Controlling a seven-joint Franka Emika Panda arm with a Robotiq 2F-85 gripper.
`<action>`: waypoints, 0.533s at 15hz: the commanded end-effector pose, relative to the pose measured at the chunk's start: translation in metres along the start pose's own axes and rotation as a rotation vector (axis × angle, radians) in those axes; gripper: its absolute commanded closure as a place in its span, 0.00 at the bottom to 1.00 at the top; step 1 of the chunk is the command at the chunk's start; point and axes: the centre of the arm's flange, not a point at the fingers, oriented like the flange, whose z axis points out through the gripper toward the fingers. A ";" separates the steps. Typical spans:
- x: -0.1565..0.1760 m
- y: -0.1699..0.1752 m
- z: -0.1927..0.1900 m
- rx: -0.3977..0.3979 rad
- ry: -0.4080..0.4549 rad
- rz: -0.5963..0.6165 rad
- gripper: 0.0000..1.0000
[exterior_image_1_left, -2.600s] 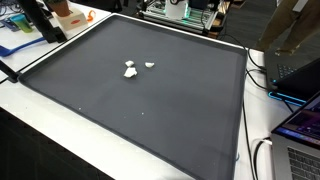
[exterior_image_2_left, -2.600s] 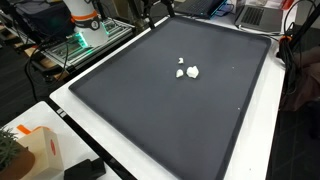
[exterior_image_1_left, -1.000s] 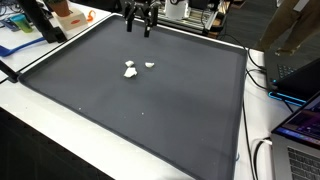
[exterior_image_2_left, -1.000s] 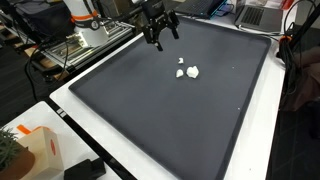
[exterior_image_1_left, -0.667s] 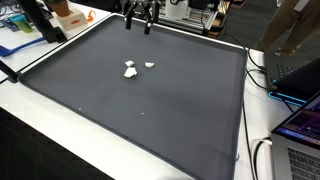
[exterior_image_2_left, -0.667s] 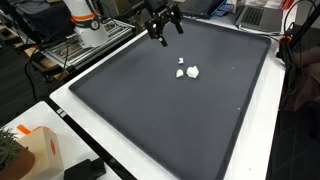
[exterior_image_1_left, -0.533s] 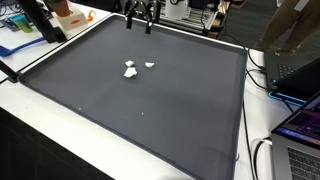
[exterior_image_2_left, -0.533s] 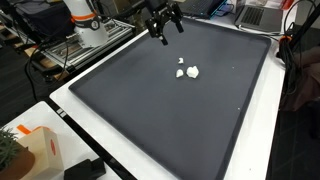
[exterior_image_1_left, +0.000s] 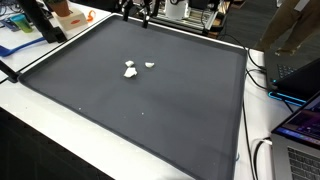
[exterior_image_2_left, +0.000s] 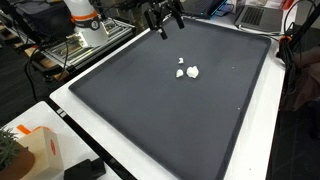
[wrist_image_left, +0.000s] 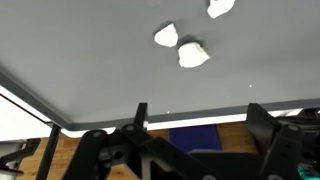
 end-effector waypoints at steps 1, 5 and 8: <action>-0.004 -0.007 0.001 0.004 -0.010 -0.005 0.00; 0.001 -0.001 0.000 -0.002 0.000 0.006 0.00; -0.005 -0.010 0.016 -0.079 0.129 0.128 0.00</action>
